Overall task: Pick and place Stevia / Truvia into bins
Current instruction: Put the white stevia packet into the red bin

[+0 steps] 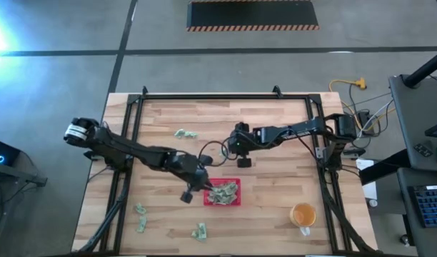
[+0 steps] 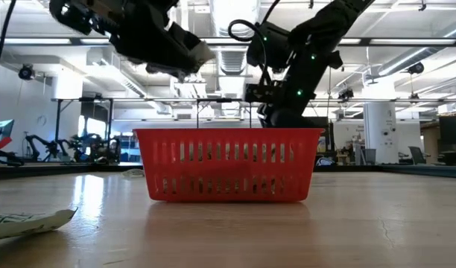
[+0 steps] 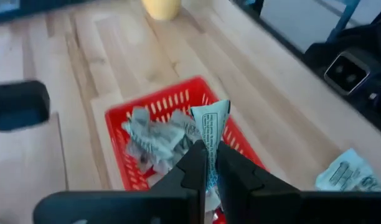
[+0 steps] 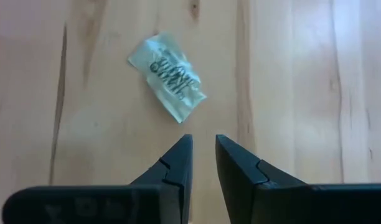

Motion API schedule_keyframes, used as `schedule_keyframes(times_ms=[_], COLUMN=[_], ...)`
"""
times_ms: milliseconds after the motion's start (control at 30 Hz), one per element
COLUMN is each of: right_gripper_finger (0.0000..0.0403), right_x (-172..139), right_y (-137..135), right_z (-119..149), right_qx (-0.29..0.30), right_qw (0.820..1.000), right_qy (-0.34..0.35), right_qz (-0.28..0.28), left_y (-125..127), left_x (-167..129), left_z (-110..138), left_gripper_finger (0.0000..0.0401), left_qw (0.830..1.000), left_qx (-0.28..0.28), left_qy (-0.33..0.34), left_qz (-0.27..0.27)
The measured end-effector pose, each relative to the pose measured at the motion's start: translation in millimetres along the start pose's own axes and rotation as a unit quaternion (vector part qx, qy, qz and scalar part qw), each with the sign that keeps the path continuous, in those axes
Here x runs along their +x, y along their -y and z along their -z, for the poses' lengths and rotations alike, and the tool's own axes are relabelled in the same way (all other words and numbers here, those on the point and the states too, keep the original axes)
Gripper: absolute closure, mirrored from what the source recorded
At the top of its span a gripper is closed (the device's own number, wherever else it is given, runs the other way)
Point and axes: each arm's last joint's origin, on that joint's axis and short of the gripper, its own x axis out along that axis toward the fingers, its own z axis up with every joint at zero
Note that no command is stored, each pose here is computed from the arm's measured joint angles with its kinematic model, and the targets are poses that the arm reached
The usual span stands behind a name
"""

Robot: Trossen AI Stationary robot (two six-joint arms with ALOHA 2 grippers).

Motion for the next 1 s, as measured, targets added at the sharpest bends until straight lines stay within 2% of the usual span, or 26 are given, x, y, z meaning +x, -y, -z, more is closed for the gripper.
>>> schedule_keyframes(times_ms=[400,533,767,1000], right_gripper_finger=[0.0346,0.0346,0.0346,0.0346], right_x=[0.0,0.0,0.4,8.3], right_y=[-0.2,-1.0,-6.9,-11.1], right_z=[-1.5,-3.0,-11.2,-1.4], right_qx=[0.001,0.001,-0.030,-0.073], right_qw=[1.000,1.000,0.986,0.978], right_qy=[0.009,0.020,0.109,0.159], right_qz=[-0.004,-0.024,-0.125,-0.118], left_y=[-2.2,-3.2,-2.7,1.0], left_x=[29.6,31.1,19.1,-4.9], left_z=[27.0,28.4,18.6,14.6], left_gripper_finger=[0.0382,0.0354,0.0287,0.0257], left_qw=[0.997,0.997,0.998,0.993], left_qx=[-0.011,-0.011,-0.013,-0.073], left_qy=[-0.072,-0.076,-0.057,-0.084], left_qz=[-0.005,-0.018,-0.023,-0.028])
